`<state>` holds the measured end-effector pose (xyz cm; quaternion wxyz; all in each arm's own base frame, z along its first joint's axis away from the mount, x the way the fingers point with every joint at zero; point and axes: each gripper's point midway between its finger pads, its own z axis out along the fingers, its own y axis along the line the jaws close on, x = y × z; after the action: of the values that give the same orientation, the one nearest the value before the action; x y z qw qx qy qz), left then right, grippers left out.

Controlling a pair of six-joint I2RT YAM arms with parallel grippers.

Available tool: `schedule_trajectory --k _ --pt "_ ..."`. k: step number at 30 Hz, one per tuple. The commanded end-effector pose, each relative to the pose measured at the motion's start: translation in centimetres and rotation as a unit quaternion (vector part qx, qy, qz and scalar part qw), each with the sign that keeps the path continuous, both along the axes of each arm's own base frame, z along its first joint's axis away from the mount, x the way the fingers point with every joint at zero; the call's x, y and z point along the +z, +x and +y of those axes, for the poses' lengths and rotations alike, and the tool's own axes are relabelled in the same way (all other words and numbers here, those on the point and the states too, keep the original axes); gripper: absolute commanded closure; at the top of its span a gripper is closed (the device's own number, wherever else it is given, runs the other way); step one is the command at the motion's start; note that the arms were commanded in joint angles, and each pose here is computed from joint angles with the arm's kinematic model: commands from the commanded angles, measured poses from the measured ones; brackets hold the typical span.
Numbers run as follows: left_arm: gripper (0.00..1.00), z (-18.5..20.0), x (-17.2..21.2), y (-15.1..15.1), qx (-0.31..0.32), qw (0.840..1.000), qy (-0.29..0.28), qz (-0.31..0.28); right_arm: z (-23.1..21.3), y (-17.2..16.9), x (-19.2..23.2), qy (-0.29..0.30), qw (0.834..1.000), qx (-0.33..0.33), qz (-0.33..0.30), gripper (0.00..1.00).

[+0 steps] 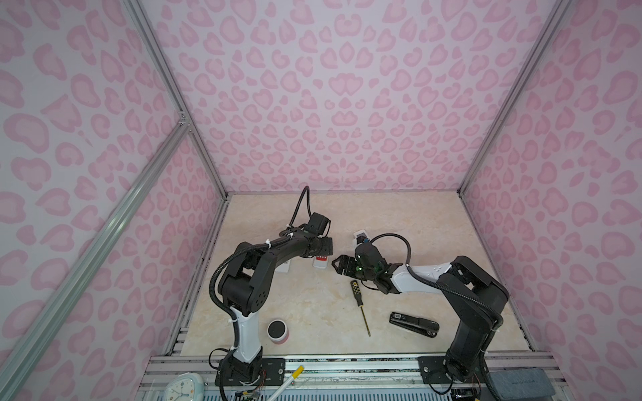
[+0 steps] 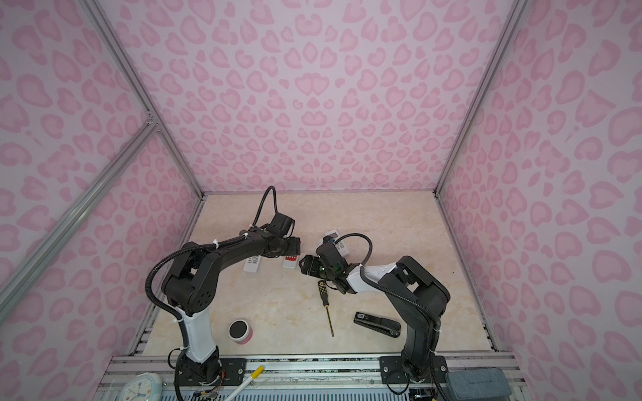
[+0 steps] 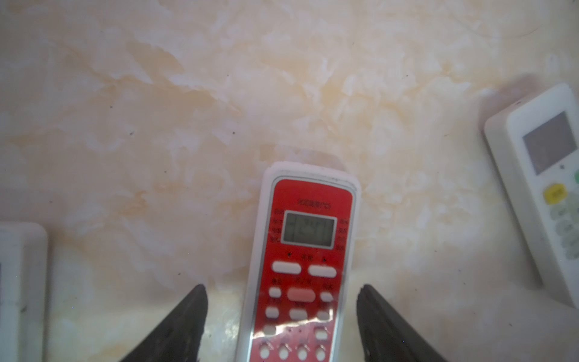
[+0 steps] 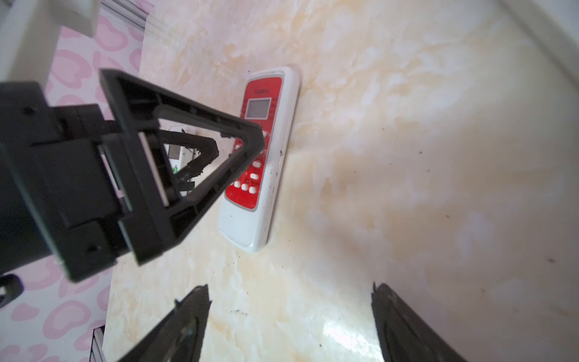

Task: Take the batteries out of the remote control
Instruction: 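Grasp the red remote's end with the left gripper and lift it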

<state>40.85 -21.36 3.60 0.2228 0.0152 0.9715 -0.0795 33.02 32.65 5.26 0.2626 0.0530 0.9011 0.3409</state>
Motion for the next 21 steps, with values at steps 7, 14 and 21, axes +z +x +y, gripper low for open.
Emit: schedule_trajectory --k 7,14,21 --pt "0.28 1.0 -2.8 -0.7 -0.008 0.997 0.073 0.03 -0.2 0.3 -0.5 -0.011 1.0 -0.012 0.009 0.18" --pt "0.48 0.7 -1.7 -0.6 0.004 0.998 0.057 0.022 -0.5 0.5 -0.7 -0.009 1.0 -0.018 0.013 0.18" --pt "0.54 -0.7 0.8 -0.1 0.02 1.0 0.001 0.006 -0.2 0.7 -0.1 0.003 1.0 -0.008 0.007 0.18"
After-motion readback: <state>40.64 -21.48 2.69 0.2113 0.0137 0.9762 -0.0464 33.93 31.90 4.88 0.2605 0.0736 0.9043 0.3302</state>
